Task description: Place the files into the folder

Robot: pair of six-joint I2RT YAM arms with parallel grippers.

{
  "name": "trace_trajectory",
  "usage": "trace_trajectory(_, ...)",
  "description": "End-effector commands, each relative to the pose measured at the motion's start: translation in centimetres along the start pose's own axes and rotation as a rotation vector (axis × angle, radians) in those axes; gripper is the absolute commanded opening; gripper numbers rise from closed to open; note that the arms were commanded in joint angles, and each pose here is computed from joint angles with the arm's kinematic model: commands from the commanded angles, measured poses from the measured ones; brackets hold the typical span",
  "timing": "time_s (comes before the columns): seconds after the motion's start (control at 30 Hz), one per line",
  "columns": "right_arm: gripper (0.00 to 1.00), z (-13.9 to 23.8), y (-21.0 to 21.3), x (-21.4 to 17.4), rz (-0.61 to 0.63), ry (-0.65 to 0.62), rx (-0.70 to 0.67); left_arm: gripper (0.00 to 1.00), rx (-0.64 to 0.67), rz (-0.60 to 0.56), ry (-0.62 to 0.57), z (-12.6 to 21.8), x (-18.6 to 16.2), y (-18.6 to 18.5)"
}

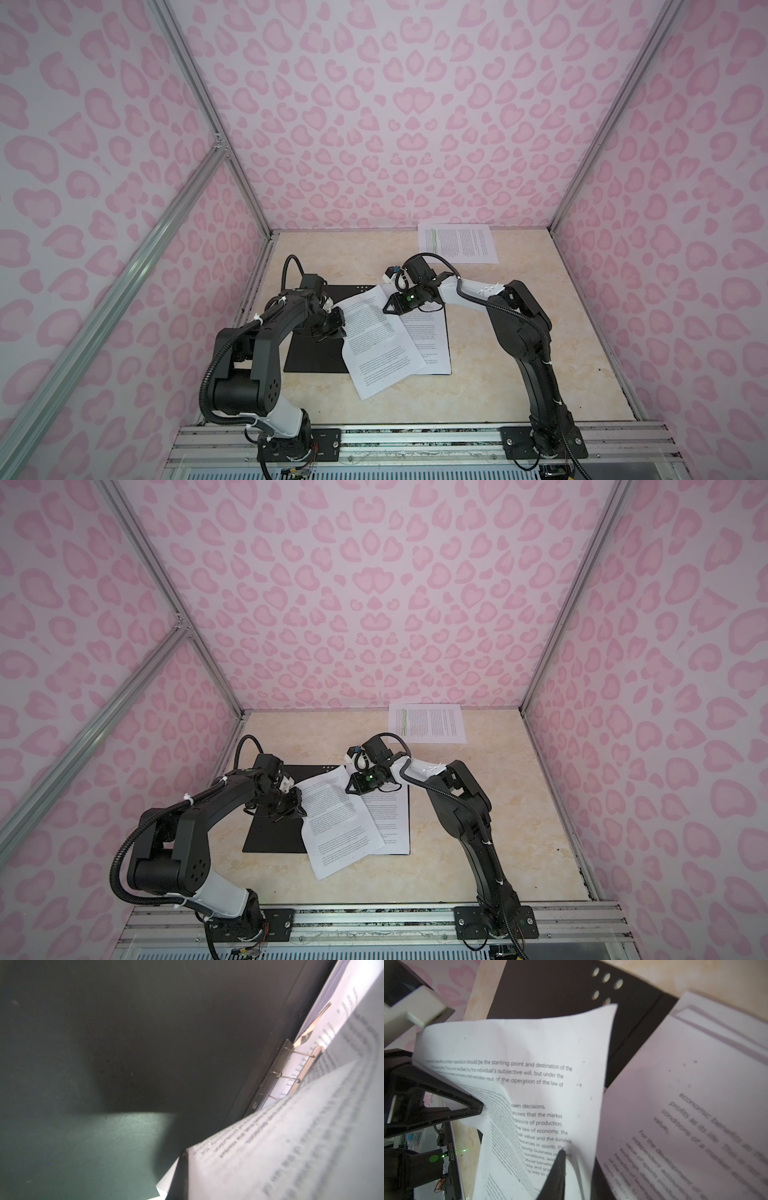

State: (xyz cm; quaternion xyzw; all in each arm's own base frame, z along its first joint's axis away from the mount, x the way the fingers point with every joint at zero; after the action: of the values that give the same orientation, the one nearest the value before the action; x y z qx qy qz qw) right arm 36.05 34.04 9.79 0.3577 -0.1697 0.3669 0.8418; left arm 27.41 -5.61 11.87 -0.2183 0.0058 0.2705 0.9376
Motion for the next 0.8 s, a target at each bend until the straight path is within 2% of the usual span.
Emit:
trace_trajectory(0.0,0.07,0.0,0.2,-0.1,-0.009,0.001,0.023,0.03,-0.028,-0.004,-0.011,0.5,0.0,-0.2)
trace_trajectory(0.1,0.0,0.6,0.4,0.0,-0.01,-0.007,0.031,0.09,-0.056,-0.008,-0.022,0.9,0.0,-0.4)
trace_trajectory(0.2,0.0,1.7,1.0,0.2,-0.013,-0.025,0.049,0.23,-0.098,-0.022,-0.044,1.8,-0.2,-0.8)
trace_trajectory(0.27,0.0,2.9,1.4,0.5,-0.012,-0.046,0.058,0.49,-0.136,-0.039,-0.08,2.9,-0.4,-1.3)
trace_trajectory(0.3,0.0,3.7,1.6,0.6,-0.013,-0.062,0.061,0.65,-0.167,-0.055,-0.109,3.7,-0.6,-1.7)
trace_trajectory(0.33,0.0,4.4,1.8,0.3,-0.022,-0.074,0.064,0.89,-0.19,-0.066,-0.139,4.5,-0.9,-1.9)
trace_trajectory(0.37,0.0,5.3,2.1,0.5,-0.023,-0.095,0.061,0.98,-0.209,-0.075,-0.169,5.4,-1.2,-2.1)
trace_trajectory(0.47,0.0,8.7,2.0,0.5,-0.074,-0.178,0.027,0.97,-0.275,-0.097,-0.3,8.8,-2.5,-2.6)
trace_trajectory(0.63,0.0,14.1,-0.9,-2.1,-0.292,-0.328,-0.039,0.97,-0.371,-0.177,-0.462,14.2,-6.1,-2.6)
trace_trajectory(0.77,0.0,15.9,-2.8,-5.0,-0.354,-0.353,-0.132,0.97,-0.429,-0.269,-0.496,14.6,-8.4,-1.6)
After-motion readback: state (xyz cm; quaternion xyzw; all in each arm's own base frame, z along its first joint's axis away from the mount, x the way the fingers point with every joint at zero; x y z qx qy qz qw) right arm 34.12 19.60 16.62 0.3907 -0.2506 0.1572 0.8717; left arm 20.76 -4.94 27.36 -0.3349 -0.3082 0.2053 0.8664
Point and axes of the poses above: each gripper's point midway between its finger pads, its own z axis back along the fingers, its own y axis along the line the jaws close on, x = y × z, the point moved 8 cm from there along z, back along the fingers, and after that the axes turned 13 degrees about z, right-handed, at the moved point
